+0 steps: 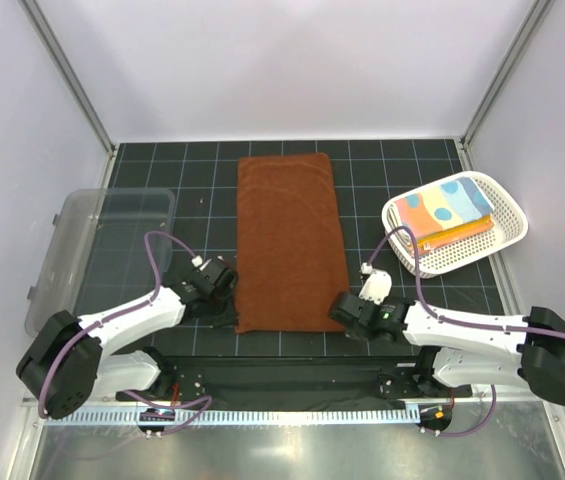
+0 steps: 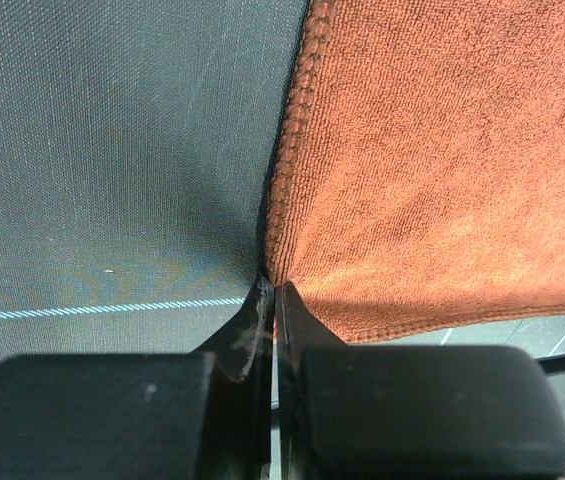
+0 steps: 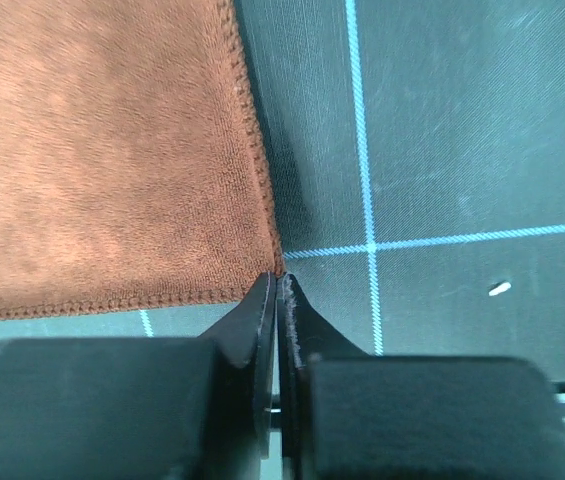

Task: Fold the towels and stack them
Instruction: Flatten out the crumpled towel, then fold the towel

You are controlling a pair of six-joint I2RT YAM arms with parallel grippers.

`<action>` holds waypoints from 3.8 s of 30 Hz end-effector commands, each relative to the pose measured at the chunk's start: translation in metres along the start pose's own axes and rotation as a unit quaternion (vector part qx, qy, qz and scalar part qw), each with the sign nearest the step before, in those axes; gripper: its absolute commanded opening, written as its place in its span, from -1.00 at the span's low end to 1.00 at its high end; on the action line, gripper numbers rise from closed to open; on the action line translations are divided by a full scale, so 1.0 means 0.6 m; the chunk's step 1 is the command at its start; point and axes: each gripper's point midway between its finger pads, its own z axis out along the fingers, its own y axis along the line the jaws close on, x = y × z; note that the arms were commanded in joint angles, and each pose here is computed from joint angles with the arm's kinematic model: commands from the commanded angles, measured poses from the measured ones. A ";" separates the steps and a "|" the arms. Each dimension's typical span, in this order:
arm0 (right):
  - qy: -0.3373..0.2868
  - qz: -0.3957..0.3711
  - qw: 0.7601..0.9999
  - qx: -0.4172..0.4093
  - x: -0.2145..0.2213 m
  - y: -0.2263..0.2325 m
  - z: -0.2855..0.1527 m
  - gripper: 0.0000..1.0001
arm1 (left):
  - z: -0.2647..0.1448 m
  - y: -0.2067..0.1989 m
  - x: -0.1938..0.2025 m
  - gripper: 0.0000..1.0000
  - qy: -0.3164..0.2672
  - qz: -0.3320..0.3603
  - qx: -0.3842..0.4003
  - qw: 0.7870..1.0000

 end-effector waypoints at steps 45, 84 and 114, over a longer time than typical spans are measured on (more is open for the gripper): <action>-0.220 0.087 0.926 -0.295 -0.840 0.192 0.374 -0.07 | 0.162 -0.143 -0.840 -0.10 -0.300 -0.035 0.073 0.950; -0.167 0.104 0.913 -0.358 -0.775 0.244 0.454 -0.65 | 0.254 -0.171 -0.835 -1.00 -0.279 -0.096 0.163 0.942; -0.185 0.046 0.873 -0.449 -0.785 0.262 0.302 -0.98 | 0.149 -0.176 -0.827 -0.54 -0.291 -0.042 0.168 0.941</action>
